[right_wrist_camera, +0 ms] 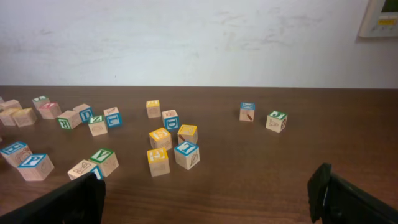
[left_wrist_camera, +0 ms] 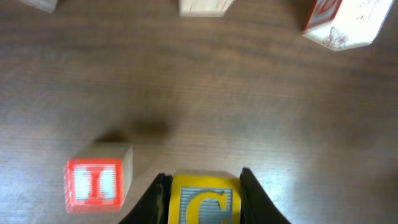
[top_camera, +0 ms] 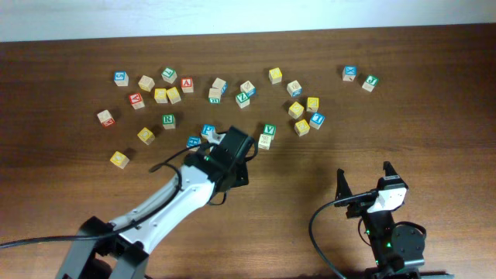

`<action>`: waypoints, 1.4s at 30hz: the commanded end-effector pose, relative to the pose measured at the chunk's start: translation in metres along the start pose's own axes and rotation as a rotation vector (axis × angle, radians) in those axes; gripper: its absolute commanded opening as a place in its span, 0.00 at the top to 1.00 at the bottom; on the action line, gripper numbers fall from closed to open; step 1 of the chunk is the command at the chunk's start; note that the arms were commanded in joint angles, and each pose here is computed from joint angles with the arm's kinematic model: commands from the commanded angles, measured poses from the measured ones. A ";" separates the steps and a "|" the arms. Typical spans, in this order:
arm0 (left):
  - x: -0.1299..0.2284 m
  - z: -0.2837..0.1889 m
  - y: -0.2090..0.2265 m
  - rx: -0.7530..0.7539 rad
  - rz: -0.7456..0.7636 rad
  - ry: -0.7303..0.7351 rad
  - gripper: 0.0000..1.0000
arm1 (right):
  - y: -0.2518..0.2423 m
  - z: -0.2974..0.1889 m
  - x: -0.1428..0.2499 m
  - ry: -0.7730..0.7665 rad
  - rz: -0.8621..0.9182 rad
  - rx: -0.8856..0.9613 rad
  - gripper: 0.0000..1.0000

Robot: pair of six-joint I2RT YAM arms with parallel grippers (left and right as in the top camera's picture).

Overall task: Spell out ICRA
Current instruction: 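Carry the yellow C block and place it right of the I, then move the left gripper back to the green R block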

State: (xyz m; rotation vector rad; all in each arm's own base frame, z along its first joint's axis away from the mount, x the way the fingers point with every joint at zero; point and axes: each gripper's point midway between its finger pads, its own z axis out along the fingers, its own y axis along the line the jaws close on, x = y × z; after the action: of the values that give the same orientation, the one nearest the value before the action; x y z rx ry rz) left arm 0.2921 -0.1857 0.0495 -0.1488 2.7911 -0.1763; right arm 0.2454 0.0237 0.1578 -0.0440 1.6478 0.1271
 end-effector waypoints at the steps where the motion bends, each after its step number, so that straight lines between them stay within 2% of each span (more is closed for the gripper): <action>1: 0.008 0.016 0.014 -0.025 -0.015 -0.039 0.79 | -0.002 0.000 0.002 0.002 0.003 0.011 0.02; 5: 0.014 0.024 0.028 -0.071 -0.013 -0.058 0.79 | -0.002 0.000 0.002 0.002 0.004 0.011 0.02; 10: 0.013 0.027 0.026 -0.053 -0.017 -0.078 0.74 | -0.002 0.000 0.002 0.002 0.003 0.011 0.02; 14: 0.012 0.027 0.026 -0.053 -0.017 -0.079 0.65 | -0.002 0.000 0.002 0.002 0.003 0.011 0.01; 22: 0.006 0.027 0.021 -0.031 -0.023 -0.105 0.61 | -0.002 0.000 0.002 0.002 0.003 0.011 0.02; 25: -0.015 0.021 0.020 -0.051 -0.033 -0.191 0.57 | -0.002 0.000 0.002 0.002 0.003 0.011 0.02; 29: -0.045 0.001 0.006 -0.007 -0.021 -0.258 0.57 | -0.002 0.000 0.002 0.002 0.003 0.011 0.02; 32: -0.088 -0.047 0.002 0.057 -0.049 -0.388 0.57 | -0.002 0.000 0.002 0.002 0.003 0.011 0.02; 35: -0.134 -0.114 0.019 0.108 -0.096 -0.562 0.55 | -0.002 0.000 0.002 0.002 0.003 0.011 0.02; 37: -0.156 -0.161 0.041 0.130 -0.167 -0.679 0.46 | -0.002 0.000 0.002 0.002 0.003 0.011 0.02; 39: -0.175 -0.228 0.090 0.130 -0.292 -0.862 0.46 | -0.002 0.000 0.002 0.002 0.003 0.011 0.02; 41: -0.179 -0.257 0.122 0.108 -0.359 -0.945 0.45 | -0.002 0.000 0.002 0.002 0.004 0.011 0.02; 42: -0.181 -0.263 0.124 0.117 -0.339 -0.963 0.46 | -0.002 0.000 0.002 0.002 0.003 0.011 0.02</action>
State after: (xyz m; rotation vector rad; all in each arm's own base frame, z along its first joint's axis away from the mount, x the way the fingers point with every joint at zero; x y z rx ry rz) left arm 0.3693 -0.0372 0.3025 -0.5210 1.8781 -0.2731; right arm 0.2453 0.0237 0.1580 -0.0443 1.6470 0.1268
